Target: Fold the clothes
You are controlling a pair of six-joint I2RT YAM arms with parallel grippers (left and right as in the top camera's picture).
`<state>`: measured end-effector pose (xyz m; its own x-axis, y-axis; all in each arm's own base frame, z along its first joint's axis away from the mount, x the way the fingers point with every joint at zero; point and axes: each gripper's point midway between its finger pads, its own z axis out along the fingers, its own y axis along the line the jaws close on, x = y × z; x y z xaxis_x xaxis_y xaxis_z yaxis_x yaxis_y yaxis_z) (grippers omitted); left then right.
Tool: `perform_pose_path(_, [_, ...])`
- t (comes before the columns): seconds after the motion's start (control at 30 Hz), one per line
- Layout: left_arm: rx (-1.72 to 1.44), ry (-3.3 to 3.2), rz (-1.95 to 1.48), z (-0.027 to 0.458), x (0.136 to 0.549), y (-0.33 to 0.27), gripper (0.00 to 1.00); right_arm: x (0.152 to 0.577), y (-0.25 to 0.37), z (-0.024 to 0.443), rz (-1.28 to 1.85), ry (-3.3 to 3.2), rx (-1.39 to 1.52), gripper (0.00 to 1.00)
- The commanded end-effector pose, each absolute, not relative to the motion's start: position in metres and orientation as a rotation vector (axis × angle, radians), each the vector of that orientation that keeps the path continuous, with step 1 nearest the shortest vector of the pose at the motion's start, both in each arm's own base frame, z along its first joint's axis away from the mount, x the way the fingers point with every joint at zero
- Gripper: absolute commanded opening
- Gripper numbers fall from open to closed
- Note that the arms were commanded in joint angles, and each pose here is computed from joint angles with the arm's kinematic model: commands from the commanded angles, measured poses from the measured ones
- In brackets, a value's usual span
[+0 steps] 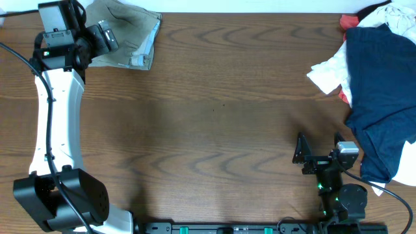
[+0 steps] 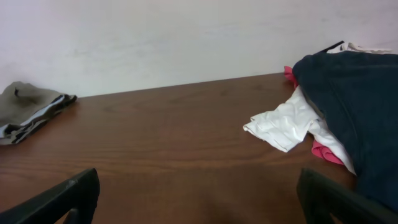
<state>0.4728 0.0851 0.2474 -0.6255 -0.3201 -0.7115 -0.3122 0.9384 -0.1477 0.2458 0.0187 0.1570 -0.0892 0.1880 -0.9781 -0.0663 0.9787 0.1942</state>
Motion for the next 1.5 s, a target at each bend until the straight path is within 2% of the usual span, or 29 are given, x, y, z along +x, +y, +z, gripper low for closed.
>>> perform_pose_path(0.0, [-0.456, 2.277, -0.026, 0.250, 0.473, 0.085, 0.98, 0.246, 0.017, 0.157, 0.215, 1.645, 0.113, 0.99])
perform_pose_path(0.43, [-0.457, 2.283, -0.024, 0.249, 0.473, 0.085, 0.98, 0.246, 0.017, 0.157, 0.215, 1.645, 0.113, 0.99])
perform_pose_path(0.67, [-0.433, 2.290, -0.029, 0.260, 0.448, 0.072, 0.98, 0.246, 0.017, 0.157, 0.215, 1.645, 0.113, 0.99])
perform_pose_path(0.8, [-0.306, 2.203, -0.024, 0.269, 0.433, 0.051, 0.98, 0.246, 0.017, 0.157, 0.215, 1.645, 0.113, 0.99])
perform_pose_path(0.97, [-0.238, 2.047, -0.041, 0.263, 0.393, 0.034, 0.98, 0.246, 0.017, 0.157, 0.215, 1.645, 0.113, 0.99])
perform_pose_path(1.23, [-0.235, 1.927, -0.041, 0.193, 0.302, 0.028, 0.98, 0.246, 0.017, 0.157, 0.215, 1.645, 0.113, 0.99])
perform_pose_path(1.47, [-0.217, 1.786, -0.045, 0.155, 0.263, 0.024, 0.98, 0.246, 0.017, 0.157, 0.215, 1.645, 0.113, 0.99])
